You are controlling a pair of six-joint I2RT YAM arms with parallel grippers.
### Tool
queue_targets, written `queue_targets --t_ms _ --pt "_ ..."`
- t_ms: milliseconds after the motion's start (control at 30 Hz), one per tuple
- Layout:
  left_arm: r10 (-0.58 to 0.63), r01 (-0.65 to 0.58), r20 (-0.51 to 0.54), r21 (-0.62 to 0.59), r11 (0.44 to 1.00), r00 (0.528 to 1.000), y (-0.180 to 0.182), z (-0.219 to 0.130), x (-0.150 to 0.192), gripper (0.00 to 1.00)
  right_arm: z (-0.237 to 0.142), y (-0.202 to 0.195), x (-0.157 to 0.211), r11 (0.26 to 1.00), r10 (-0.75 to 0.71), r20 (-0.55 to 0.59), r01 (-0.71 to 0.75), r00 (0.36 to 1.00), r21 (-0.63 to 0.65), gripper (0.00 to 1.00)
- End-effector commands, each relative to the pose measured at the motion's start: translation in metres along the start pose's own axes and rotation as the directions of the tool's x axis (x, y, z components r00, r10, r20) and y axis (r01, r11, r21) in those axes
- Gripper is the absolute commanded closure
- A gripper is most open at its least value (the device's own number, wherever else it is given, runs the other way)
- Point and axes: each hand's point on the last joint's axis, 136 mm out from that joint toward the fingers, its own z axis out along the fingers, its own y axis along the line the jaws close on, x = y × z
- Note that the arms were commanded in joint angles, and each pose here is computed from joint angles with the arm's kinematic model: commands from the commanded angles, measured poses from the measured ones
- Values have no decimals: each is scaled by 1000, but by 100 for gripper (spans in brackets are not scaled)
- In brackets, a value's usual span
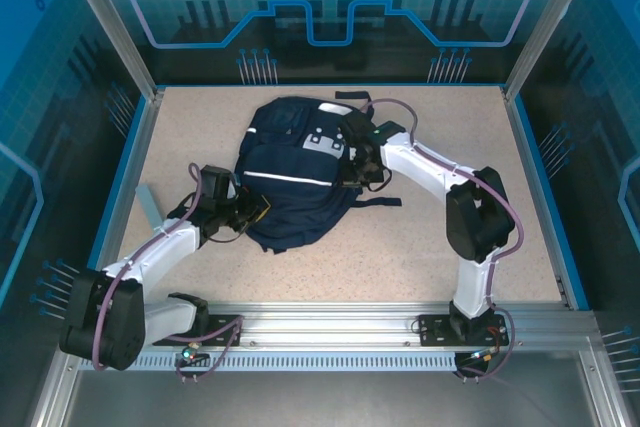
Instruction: Pack books, pencil case, and school supplies into a backpack
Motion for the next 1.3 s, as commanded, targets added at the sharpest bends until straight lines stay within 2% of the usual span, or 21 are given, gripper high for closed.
queue_targets --t_ms 0,67,133,167,233,333,500,900,1000,1100,1267 --pt "-19 12 -70 -98 995 997 28 -6 16 100 -15 -30 -30 999 32 81 -35 996 41 80" --pt "-18 13 -70 -66 998 997 20 -5 14 100 -29 -20 -29 1000 -11 110 12 994 -10 61" --pt "-8 6 -64 -41 999 998 12 -6 12 95 -39 -13 -27 997 -44 135 53 990 -61 49" --pt "-4 2 -57 -30 1000 998 9 -7 10 90 -43 -8 -24 993 -63 142 76 988 -92 46" --pt "-1 0 -46 -23 1000 999 7 -7 8 86 -47 6 -17 975 -105 144 130 984 -181 40" --pt "-1 0 -42 -28 1000 999 7 -6 6 85 -46 29 -7 938 -143 140 180 980 -298 34" --pt "-13 11 -35 -35 999 999 9 -6 5 83 -39 56 -4 900 -191 145 232 971 -369 25" --pt "-29 27 -39 -42 999 999 11 -5 6 81 -9 81 -5 865 -237 87 250 968 -434 21" --pt "-30 29 -41 -42 999 999 11 -4 6 80 -9 88 5 838 -271 69 270 960 -473 20" --pt "-32 31 -33 -38 999 999 10 -4 4 80 -19 98 25 775 -336 33 297 941 -558 20" --pt "-40 39 -26 -31 999 999 9 -2 3 79 -34 98 53 735 -403 41 350 914 -581 22"
